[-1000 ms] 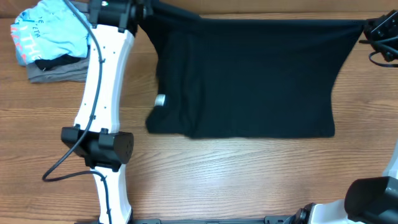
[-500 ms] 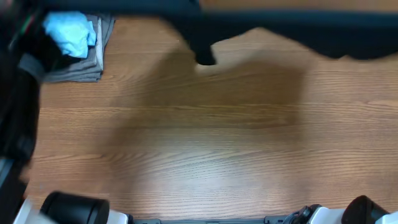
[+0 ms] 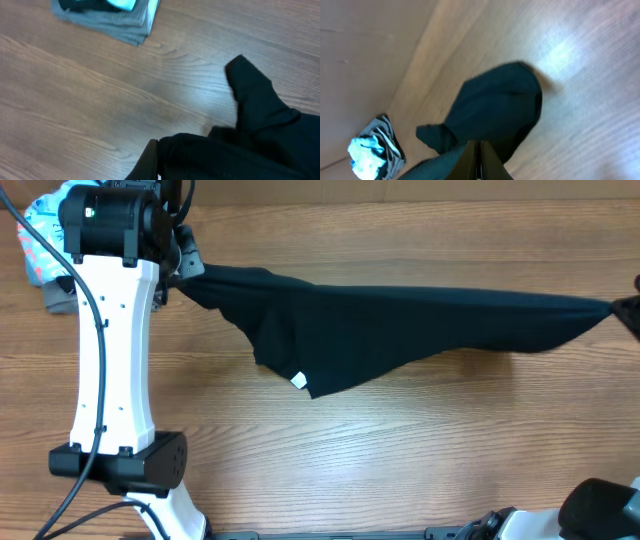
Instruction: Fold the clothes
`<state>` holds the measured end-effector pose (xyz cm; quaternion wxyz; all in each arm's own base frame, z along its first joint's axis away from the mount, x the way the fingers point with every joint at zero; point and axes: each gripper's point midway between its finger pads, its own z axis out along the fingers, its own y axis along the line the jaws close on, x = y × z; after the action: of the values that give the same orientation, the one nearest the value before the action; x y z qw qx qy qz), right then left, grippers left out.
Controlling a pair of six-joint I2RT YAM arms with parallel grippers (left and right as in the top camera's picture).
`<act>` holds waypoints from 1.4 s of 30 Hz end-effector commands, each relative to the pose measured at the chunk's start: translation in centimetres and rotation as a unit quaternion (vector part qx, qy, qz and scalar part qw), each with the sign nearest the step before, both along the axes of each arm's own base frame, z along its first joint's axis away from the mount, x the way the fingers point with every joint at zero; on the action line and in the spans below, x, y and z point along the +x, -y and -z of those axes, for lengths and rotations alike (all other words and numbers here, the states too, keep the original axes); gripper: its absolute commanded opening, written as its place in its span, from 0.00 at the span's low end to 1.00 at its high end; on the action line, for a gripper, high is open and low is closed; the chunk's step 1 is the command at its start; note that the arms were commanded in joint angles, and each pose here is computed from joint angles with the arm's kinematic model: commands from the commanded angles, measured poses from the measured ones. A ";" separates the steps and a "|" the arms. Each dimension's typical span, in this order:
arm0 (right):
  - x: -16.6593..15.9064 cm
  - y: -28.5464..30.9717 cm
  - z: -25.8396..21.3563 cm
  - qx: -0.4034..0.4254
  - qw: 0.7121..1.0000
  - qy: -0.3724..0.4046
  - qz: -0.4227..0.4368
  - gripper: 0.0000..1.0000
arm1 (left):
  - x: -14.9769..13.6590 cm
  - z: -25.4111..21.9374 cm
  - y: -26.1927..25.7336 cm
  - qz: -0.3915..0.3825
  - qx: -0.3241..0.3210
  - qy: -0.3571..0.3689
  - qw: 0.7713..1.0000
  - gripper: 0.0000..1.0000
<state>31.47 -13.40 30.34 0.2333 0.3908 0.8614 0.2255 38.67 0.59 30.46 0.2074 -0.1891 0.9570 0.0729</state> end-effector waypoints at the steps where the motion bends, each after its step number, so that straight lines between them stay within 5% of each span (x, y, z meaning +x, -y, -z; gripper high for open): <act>1: -1.9 0.5 -0.5 -0.049 0.999 0.002 0.006 0.04 | -2.0 -2.2 -2.2 -0.043 0.011 0.031 0.999 0.04; 7: -2.0 -0.1 -2.0 -0.064 0.997 0.032 0.002 0.04 | -2.5 -3.0 -1.7 -0.036 0.000 0.042 0.998 0.04; 13: -1.4 -1.9 -2.1 -0.052 0.998 0.038 -0.026 0.04 | -2.6 -1.8 4.3 0.085 -0.123 0.011 0.989 0.04; 20: 0.8 -2.7 -2.4 -0.067 0.996 0.054 -0.037 0.04 | -1.4 -1.4 5.7 0.105 -0.104 0.022 0.989 0.04; 25: 5.9 -3.6 -1.6 -0.057 0.994 0.080 -0.049 0.04 | 3.6 0.7 6.3 0.107 -0.106 0.046 0.988 0.04; 31: 15.2 -6.3 -2.0 -0.023 0.980 0.183 -0.078 0.04 | 14.8 2.2 6.2 0.117 -0.093 0.172 0.974 0.04; 36: 16.9 -5.4 -10.5 0.003 0.947 0.309 -0.087 0.04 | 16.9 -6.9 1.3 0.082 -0.065 0.310 0.945 0.04; 42: 8.8 1.4 -23.7 -0.075 0.907 0.414 -0.035 0.04 | 7.7 -25.0 -3.9 0.074 -0.043 0.495 0.864 0.04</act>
<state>46.66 -12.77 43.83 0.4856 0.2460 0.7657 0.3426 54.96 1.87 40.62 0.5068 -0.1522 0.8439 -0.0884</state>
